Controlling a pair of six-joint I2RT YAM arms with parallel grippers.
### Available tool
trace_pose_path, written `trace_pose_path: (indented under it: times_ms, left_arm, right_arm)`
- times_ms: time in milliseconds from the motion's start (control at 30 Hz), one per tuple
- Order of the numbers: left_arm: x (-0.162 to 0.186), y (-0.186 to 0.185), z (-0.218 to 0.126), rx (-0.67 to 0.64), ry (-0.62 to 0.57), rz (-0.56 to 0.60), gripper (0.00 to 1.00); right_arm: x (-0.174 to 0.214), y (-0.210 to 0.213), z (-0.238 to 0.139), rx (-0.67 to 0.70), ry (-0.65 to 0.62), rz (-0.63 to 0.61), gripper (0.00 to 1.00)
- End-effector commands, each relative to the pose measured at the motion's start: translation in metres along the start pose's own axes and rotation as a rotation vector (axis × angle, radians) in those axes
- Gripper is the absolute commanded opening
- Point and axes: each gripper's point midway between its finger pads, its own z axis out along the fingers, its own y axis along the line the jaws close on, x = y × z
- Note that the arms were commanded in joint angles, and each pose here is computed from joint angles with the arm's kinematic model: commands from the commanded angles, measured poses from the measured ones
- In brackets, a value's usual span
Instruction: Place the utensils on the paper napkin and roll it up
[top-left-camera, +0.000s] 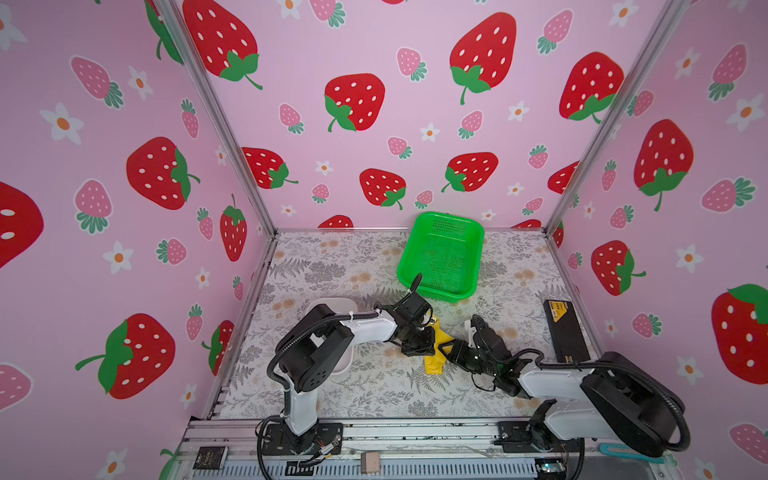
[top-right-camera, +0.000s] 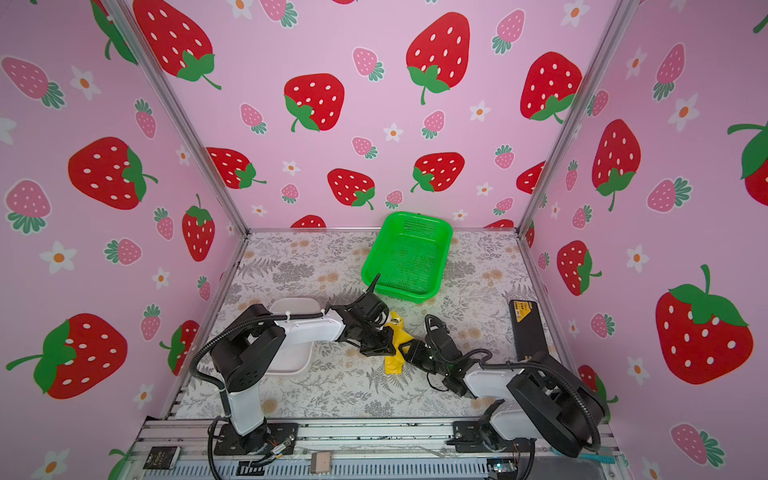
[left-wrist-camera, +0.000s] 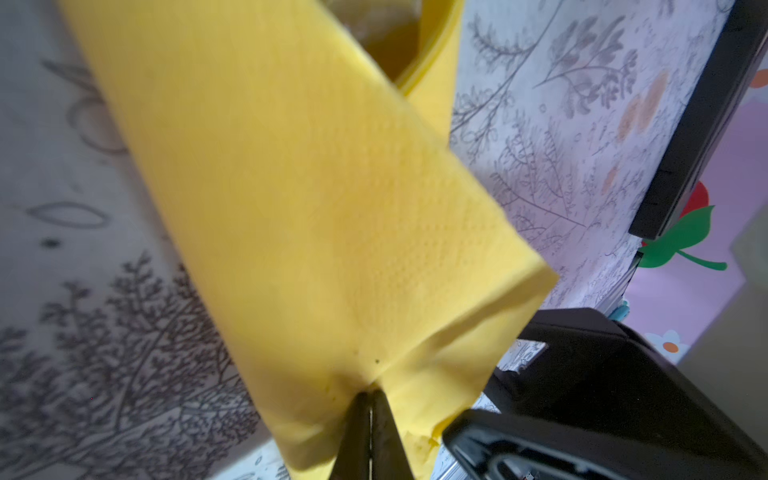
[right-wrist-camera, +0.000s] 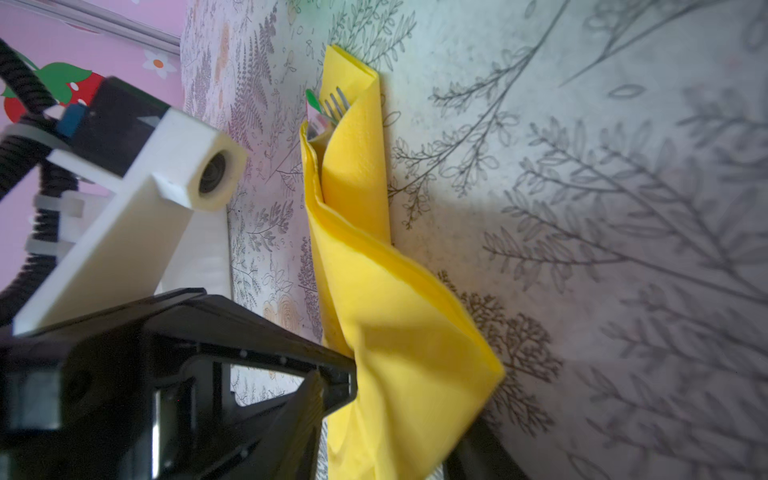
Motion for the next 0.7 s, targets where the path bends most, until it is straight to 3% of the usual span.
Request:
trace_pose_path:
  times_ms: [0,267,433,667]
  left_arm:
    - [0.001,-0.004,0.002,0.005,0.008,0.001,0.07]
    - [-0.003,-0.025,-0.02,0.068,-0.03,0.007,0.08]
    - [-0.01,-0.018,-0.038,0.035,-0.082,0.01,0.11]
    - [-0.011,-0.005,-0.028,0.029,-0.061,-0.017,0.11]
  right_arm:
    - [0.006,-0.004,0.009,0.006,0.036,0.003,0.42]
    - [0.005,-0.016,0.009,0.034,0.024,0.007,0.14]
    - [0.003,-0.018,0.006,0.033,0.015,0.008,0.09]
    - [0.003,-0.019,0.006,0.038,0.02,0.013,0.08]
